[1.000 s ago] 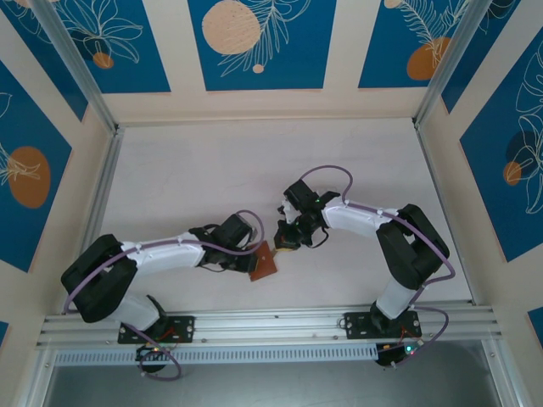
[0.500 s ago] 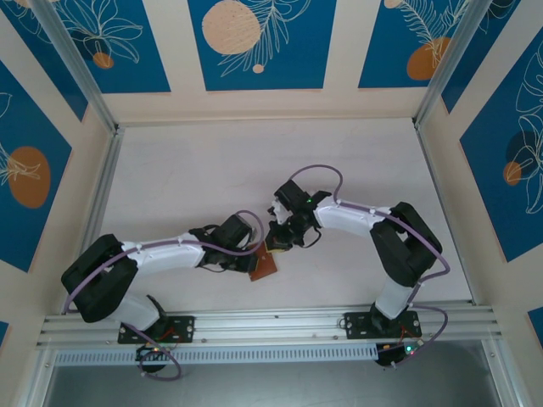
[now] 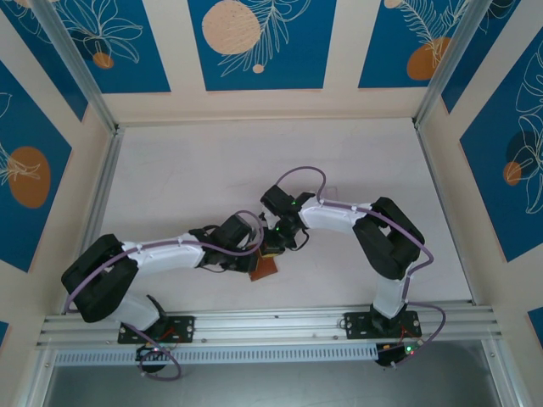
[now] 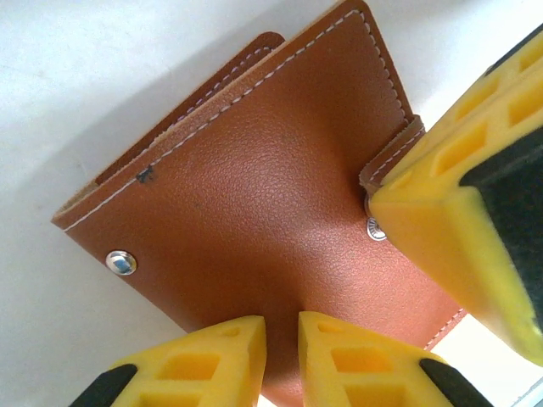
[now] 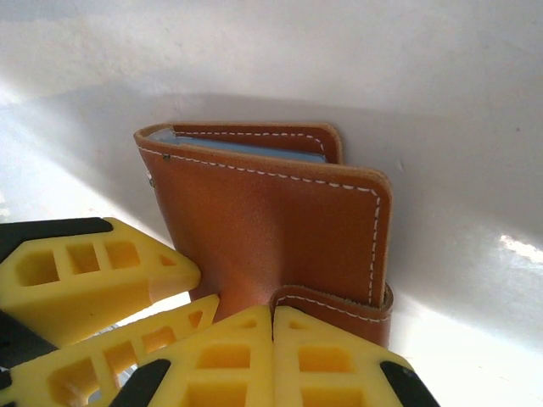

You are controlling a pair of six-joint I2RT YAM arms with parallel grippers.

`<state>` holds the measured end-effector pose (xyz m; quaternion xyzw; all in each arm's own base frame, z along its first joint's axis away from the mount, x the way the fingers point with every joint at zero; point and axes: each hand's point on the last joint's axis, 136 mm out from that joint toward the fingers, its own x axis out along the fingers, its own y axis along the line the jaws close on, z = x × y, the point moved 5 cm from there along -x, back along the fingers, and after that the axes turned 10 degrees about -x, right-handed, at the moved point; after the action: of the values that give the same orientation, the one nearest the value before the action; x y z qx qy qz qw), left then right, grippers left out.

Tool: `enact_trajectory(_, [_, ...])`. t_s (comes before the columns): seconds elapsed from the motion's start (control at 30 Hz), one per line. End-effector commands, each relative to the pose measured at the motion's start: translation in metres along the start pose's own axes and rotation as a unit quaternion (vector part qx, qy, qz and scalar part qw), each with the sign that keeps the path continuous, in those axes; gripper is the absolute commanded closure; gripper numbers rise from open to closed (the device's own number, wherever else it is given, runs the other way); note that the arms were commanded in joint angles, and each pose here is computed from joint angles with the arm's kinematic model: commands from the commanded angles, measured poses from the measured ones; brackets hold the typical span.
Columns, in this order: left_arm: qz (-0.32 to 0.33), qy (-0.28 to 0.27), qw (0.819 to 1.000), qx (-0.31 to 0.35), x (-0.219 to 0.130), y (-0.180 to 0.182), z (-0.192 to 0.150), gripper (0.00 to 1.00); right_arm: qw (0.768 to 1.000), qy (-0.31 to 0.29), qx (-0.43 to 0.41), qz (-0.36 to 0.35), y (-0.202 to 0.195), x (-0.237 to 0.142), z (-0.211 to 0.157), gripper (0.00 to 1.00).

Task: Put the credit cards into the card holder
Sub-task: Close the button on the card holder.

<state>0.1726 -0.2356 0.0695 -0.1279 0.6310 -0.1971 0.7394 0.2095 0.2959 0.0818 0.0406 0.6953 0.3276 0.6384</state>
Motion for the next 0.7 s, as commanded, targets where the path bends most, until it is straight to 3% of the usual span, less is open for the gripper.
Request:
enact_trajectory(0.0, [0.033, 0.024, 0.999, -0.004, 0.018, 0.018, -0.017, 0.81, 0.999, 0.031, 0.008, -0.004, 0.002, 0.005, -0.014, 1.0])
enact_trajectory(0.33, [0.034, 0.024, 0.999, -0.01, 0.021, 0.021, -0.019, 0.82, 0.997, 0.015, 0.01, 0.076, 0.009, -0.008, -0.016, 1.0])
enact_trajectory(0.67, [0.032, 0.024, 0.999, -0.011, 0.023, 0.02, -0.018, 0.81, 0.996, 0.024, 0.01, 0.089, 0.009, -0.007, -0.02, 1.0])
